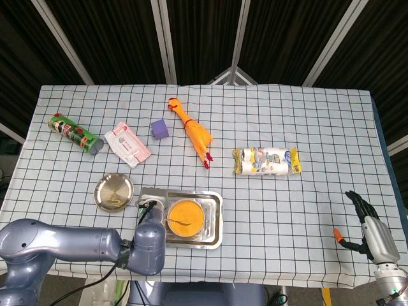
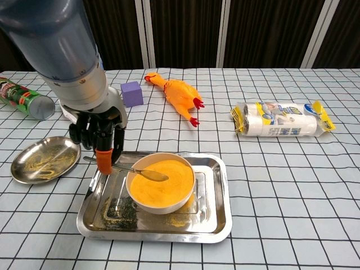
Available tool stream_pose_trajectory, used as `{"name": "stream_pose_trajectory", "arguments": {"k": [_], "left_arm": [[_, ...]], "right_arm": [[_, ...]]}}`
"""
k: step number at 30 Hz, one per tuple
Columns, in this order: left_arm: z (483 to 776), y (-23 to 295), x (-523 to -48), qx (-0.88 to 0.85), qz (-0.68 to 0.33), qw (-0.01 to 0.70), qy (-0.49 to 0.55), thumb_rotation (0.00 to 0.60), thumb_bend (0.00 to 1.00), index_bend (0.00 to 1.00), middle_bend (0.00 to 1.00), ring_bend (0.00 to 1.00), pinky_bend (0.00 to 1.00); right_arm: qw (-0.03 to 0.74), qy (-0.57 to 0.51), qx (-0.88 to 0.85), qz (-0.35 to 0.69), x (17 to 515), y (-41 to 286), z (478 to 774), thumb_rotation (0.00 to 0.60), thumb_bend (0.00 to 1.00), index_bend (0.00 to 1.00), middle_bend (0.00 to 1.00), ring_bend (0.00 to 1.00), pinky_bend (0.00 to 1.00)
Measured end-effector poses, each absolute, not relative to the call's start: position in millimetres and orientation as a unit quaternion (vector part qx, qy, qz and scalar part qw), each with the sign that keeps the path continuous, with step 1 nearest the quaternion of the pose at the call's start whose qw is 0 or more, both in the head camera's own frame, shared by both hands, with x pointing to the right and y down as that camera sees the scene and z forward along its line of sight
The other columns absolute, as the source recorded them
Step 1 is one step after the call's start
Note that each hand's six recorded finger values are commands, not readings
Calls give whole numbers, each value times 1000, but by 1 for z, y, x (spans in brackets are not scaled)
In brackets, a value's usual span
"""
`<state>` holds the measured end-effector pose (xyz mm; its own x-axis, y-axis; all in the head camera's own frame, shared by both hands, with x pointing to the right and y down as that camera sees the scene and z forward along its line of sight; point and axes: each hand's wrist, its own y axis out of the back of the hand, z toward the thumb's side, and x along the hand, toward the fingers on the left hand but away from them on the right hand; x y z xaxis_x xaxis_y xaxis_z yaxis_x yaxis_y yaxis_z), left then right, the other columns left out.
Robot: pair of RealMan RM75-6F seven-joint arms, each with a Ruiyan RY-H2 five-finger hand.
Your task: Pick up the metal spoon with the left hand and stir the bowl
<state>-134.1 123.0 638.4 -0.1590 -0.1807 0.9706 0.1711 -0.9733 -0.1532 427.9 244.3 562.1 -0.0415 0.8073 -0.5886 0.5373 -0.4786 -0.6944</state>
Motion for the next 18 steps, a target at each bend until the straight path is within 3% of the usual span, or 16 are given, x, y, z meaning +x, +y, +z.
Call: {"name": "stream_pose_trajectory", "arguments": {"k": [18], "left_arm": [[640, 117, -145, -640, -759, 116, 26, 600, 880, 790, 1000, 938, 950]], "right_arm": [[128, -494, -679, 527, 428, 244, 562, 600, 405, 0, 0, 0, 0]]}}
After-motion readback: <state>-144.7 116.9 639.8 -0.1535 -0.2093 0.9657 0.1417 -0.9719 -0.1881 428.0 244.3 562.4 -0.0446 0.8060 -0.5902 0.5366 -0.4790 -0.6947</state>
